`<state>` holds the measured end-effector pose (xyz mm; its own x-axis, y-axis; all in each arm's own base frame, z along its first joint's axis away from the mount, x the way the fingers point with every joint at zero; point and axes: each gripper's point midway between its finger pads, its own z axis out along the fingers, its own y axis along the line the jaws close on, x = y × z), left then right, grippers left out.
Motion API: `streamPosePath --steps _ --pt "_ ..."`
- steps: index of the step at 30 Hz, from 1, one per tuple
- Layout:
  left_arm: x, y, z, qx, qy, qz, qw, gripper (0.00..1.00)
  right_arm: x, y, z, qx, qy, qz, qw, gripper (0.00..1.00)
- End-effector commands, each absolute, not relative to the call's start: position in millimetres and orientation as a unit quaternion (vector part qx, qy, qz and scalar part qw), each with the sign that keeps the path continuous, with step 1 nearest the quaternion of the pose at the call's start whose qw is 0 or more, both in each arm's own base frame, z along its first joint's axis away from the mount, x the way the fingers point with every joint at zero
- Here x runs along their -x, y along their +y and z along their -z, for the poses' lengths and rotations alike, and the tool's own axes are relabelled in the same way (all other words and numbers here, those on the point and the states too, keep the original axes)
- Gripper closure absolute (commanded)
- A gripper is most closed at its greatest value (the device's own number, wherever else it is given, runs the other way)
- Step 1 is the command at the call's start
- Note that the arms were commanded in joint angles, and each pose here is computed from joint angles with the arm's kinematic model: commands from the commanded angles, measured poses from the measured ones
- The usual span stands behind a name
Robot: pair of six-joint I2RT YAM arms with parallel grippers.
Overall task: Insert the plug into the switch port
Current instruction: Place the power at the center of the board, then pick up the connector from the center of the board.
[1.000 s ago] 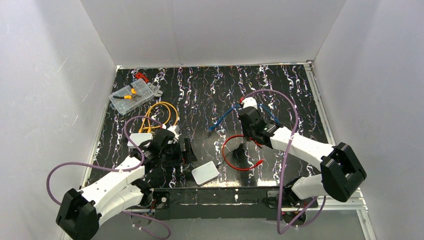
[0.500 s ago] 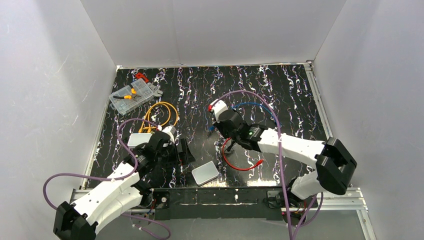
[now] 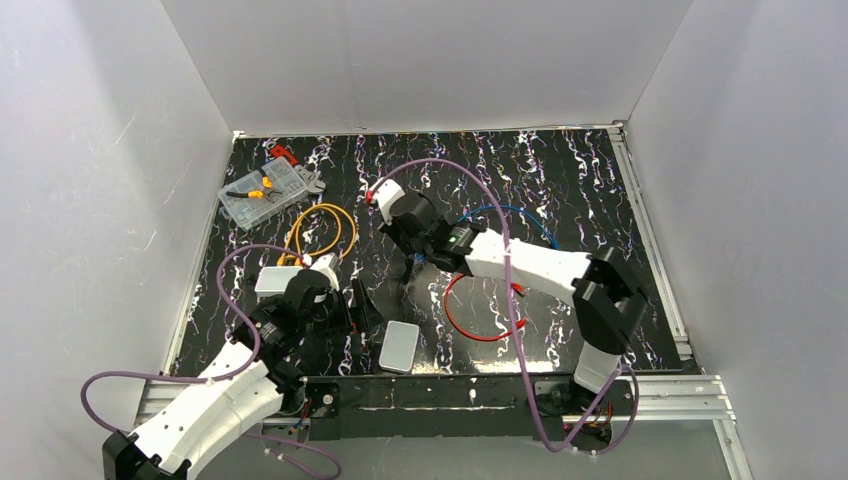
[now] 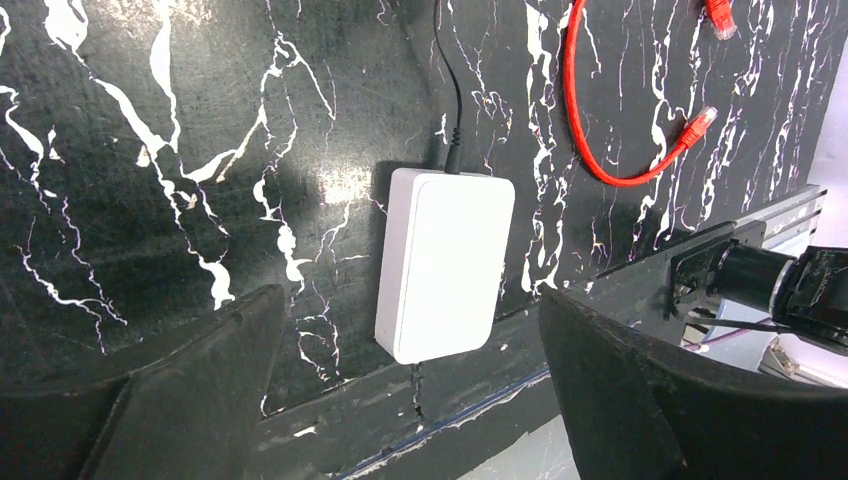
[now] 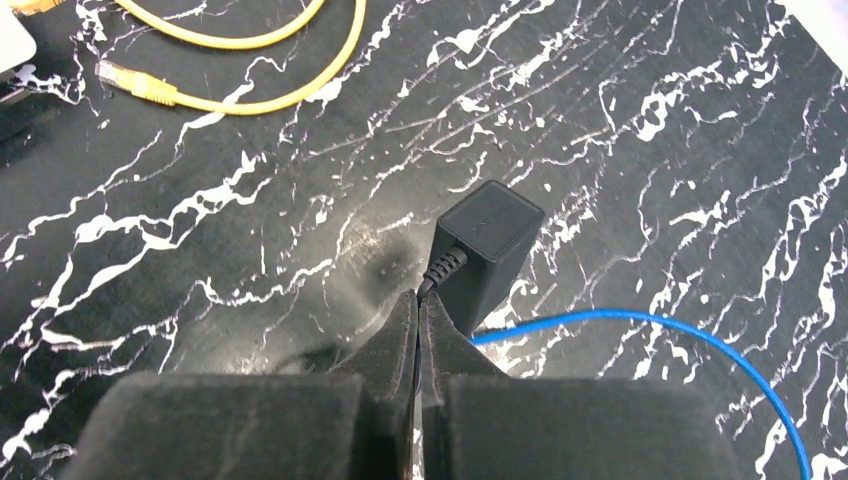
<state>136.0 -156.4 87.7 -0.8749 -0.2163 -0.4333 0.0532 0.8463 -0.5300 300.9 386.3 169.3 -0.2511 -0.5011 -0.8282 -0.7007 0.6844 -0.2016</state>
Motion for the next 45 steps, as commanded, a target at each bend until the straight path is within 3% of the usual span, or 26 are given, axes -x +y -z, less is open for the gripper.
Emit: streamPosePath --steps 1,13,14,19,21,24,33,45 --pt "-133.6 -149.9 -96.1 0.052 0.928 0.266 0.254 0.02 -307.7 414.8 -176.7 0.391 0.779 -0.115 0.477 0.99" --pt "-132.6 -146.9 -98.9 0.065 0.925 0.268 0.260 0.02 -319.6 440.2 -111.7 0.414 0.811 -0.088 0.404 0.99" --pt "-132.6 -146.9 -98.5 0.065 0.926 0.267 0.259 0.02 -320.2 440.5 -108.7 0.415 0.814 -0.086 0.397 0.95" --pt "-131.9 -147.2 -97.5 0.068 0.926 0.268 0.256 0.02 -322.7 438.5 -111.3 0.413 0.819 -0.081 0.391 0.54" --pt "-132.0 -146.9 -96.6 0.070 0.926 0.267 0.256 0.02 -321.0 435.7 -119.1 0.410 0.816 -0.087 0.398 0.44" --pt "-132.6 -147.4 -96.2 0.072 0.926 0.267 0.256 0.02 -315.0 430.9 -133.8 0.405 0.813 -0.100 0.405 0.37" --pt "-129.5 -152.8 -91.3 0.070 0.928 0.277 0.239 0.02 -278.3 382.9 -172.1 0.366 0.816 -0.135 0.426 0.35" --pt "-111.0 -164.4 -63.9 0.065 0.935 0.301 0.176 0.02 -144.0 322.8 -119.8 0.427 0.803 -0.258 0.326 0.36"
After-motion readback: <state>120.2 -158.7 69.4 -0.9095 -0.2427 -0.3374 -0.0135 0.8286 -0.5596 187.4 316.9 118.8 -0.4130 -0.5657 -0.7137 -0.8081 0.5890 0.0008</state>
